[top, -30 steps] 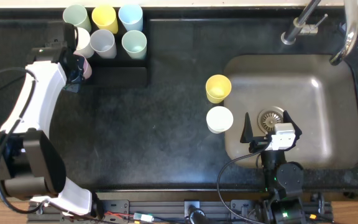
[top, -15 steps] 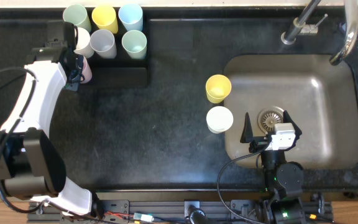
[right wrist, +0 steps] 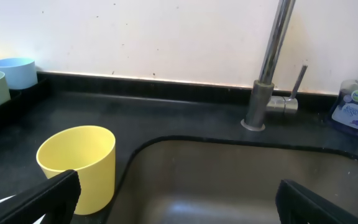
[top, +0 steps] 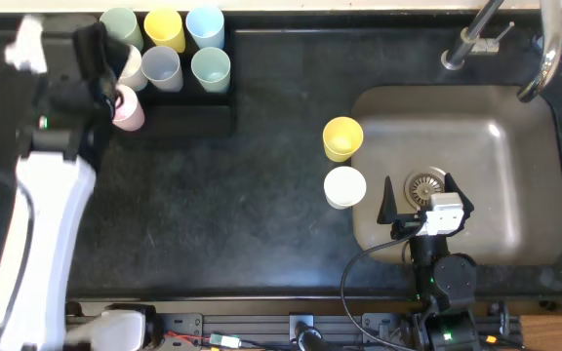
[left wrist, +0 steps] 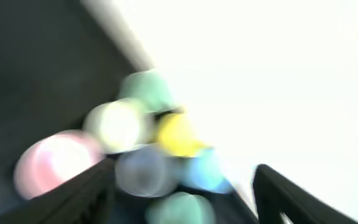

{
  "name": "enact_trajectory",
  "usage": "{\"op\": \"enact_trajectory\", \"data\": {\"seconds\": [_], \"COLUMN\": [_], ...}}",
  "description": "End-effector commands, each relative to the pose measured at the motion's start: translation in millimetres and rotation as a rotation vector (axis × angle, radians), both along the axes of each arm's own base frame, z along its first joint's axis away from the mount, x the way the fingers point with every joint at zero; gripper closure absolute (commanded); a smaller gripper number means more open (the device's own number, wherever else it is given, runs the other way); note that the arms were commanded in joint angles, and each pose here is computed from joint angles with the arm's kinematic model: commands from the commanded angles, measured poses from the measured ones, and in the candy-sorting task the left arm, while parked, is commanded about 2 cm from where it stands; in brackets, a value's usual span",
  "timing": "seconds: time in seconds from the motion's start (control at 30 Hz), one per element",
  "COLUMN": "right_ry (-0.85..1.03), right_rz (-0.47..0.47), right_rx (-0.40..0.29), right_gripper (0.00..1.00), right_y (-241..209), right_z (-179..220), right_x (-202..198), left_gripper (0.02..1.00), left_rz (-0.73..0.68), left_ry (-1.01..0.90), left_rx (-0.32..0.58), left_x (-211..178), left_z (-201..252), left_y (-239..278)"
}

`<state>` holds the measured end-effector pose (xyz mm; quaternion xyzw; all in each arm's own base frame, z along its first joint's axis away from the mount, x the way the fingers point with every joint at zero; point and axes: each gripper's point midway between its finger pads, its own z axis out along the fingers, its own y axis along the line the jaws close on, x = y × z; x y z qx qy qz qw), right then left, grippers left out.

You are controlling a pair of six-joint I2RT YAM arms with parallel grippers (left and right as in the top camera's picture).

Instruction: Store Cups

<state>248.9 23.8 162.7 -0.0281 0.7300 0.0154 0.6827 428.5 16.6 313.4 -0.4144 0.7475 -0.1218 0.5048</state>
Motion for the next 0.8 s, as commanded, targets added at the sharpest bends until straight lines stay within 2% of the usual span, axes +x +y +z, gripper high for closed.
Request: {"op": "enact_trajectory", "data": {"seconds": [0.03, 0.23, 0.4, 0.63, 0.8], "right_ry": [-0.001, -0.001, -0.001, -0.001, -0.001], "right_rz": [0.003, 0.003, 0.003, 0.003, 0.003], "right_rx": [0.004, 0.004, 0.004, 0.004, 0.004], "right_gripper": [0.003, 0.005, 0.003, 0.005, 0.005], "right_y": [0.3, 0.3, 0.3, 0.3, 0.3], "right_z": [-3.1, -3.1, -3.1, -3.1, -3.1], "right_x": [0.0, 0.0, 0.0, 0.0, 0.0], "left_gripper": [0.194, 0.178, 0.194, 0.253, 0.253], "left_rz": [-0.487, -0.725, -0.816, -0.875, -0.889], "left_ry": [-0.049, 0.058, 0.233, 0.464, 0.551], "left_rx": [0.227, 0.152, 0.151, 0.274, 0.289], "left_x": [-3.8, -15.2, -34.1, -49.5, -50.3], "left_z": [28.4, -21.5, -72.9, -125.0, -152.1], "left_y": [-100.3, -218.3, -287.5, -328.9, -347.4]}}
